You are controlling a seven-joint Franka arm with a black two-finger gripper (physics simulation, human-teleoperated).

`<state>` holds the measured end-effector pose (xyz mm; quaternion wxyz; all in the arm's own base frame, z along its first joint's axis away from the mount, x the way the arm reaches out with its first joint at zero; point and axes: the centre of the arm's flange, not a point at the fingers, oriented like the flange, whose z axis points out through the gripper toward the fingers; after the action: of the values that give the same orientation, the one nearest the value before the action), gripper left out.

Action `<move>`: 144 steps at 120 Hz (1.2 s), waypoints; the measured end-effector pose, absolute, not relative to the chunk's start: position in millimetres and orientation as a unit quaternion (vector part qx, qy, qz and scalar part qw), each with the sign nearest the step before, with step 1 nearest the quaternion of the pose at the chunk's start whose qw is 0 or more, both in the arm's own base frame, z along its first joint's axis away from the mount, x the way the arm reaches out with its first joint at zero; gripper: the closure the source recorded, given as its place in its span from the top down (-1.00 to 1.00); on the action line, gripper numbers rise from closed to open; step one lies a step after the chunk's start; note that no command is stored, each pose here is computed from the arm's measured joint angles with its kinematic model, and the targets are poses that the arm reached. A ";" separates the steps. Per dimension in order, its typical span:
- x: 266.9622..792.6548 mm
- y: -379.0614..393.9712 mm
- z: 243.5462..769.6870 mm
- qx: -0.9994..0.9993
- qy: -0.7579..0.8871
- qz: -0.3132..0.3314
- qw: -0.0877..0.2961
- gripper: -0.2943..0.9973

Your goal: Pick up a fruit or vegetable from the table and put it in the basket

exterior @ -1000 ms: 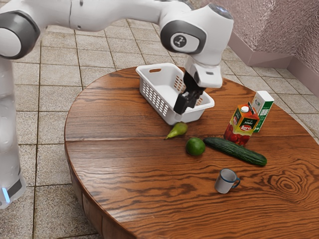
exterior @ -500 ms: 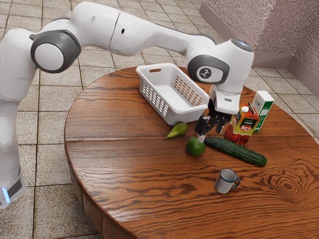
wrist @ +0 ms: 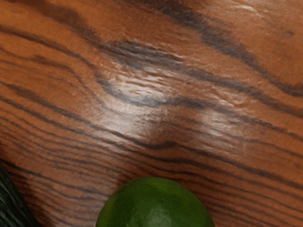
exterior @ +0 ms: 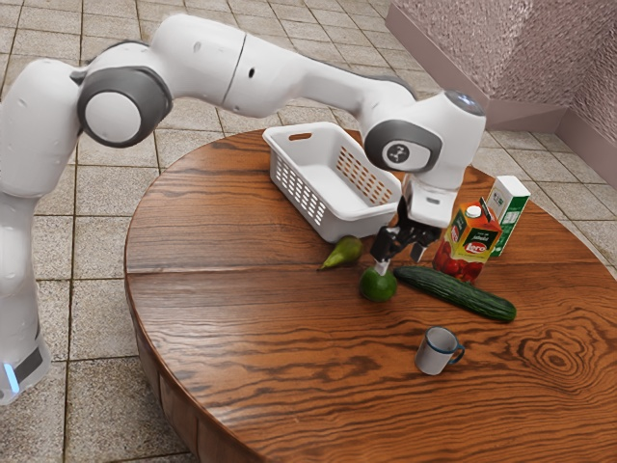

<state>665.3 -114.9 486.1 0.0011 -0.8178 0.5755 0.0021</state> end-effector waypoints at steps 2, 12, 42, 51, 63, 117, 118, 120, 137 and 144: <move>665.5 -114.8 485.2 -0.816 0.578 0.003 0.001 0.54; 666.2 -114.2 483.5 -0.808 0.589 0.004 0.001 0.54; 669.0 -99.5 470.1 -0.792 0.610 0.016 -0.002 0.54; 670.6 -99.3 458.3 -0.787 0.616 0.023 -0.009 0.54; 671.2 -100.0 444.1 -0.780 0.625 0.031 -0.016 0.54; 677.6 -100.0 404.8 -0.762 0.645 0.043 -0.032 0.31; 677.6 -100.0 404.8 -0.762 0.645 0.043 -0.032 0.29; 677.7 -99.9 405.0 -0.762 0.646 0.043 -0.031 0.24; 677.6 -102.1 419.0 -0.760 0.649 0.033 -0.022 0.07; 674.4 -109.8 450.4 -0.757 0.653 0.014 -0.008 0.05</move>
<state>674.4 -109.8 450.4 -0.0079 -0.7569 0.6534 0.0135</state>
